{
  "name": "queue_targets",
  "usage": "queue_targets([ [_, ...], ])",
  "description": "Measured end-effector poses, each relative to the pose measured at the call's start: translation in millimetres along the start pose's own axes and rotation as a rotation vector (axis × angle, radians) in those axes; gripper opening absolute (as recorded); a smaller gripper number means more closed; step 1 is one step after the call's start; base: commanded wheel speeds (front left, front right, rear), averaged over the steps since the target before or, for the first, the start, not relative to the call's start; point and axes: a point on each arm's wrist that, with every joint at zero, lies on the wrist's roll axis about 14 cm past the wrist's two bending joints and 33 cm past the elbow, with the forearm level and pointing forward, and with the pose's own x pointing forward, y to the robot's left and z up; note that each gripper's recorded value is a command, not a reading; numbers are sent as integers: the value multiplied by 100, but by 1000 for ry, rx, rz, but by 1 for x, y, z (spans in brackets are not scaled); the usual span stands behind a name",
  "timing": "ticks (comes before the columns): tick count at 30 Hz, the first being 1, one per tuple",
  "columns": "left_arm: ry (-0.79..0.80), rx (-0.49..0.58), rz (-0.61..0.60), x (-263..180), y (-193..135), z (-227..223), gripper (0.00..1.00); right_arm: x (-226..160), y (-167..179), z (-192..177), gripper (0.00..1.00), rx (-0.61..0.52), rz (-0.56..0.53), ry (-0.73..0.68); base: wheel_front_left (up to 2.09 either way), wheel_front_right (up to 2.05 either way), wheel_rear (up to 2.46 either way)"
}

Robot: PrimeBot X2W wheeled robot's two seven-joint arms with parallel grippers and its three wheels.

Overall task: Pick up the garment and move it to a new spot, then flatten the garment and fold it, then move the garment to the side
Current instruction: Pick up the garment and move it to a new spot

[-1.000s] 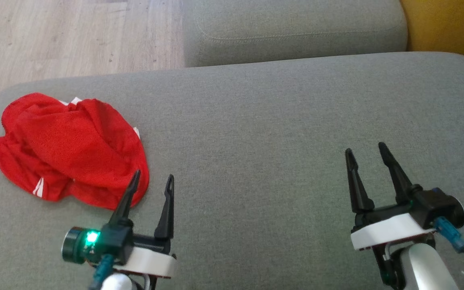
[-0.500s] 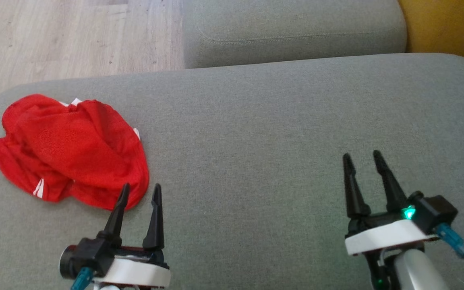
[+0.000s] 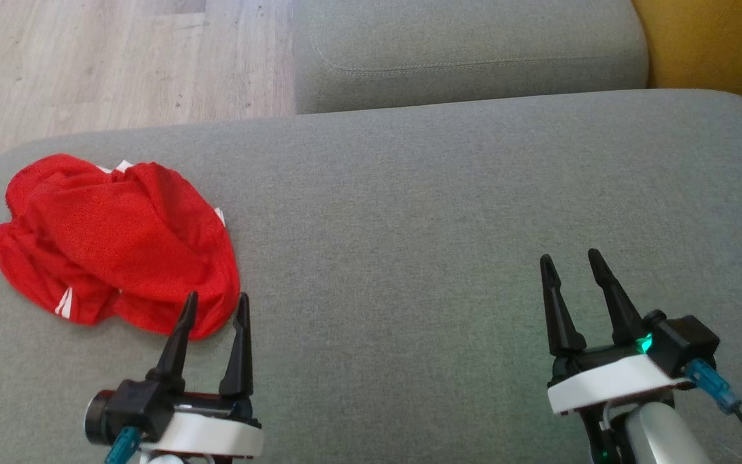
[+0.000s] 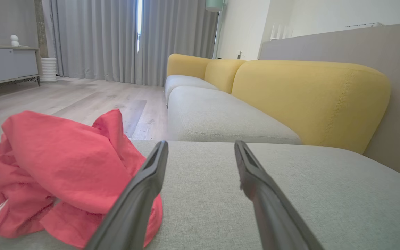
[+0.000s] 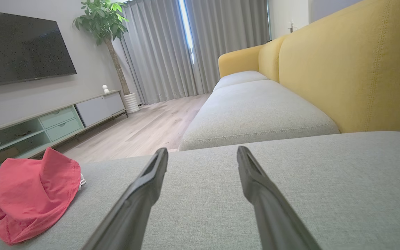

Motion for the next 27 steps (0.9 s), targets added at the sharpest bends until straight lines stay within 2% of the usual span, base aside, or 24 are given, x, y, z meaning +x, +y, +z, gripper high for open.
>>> queue_targets([
  [10,-32,3,91,-10,24,10,100,8,27,-5,100,-29,90,16,0,0,0],
  [27,-88,24,347,-72,87,27,100,20,118,-18,100,-2,368,53,0,0,0],
])
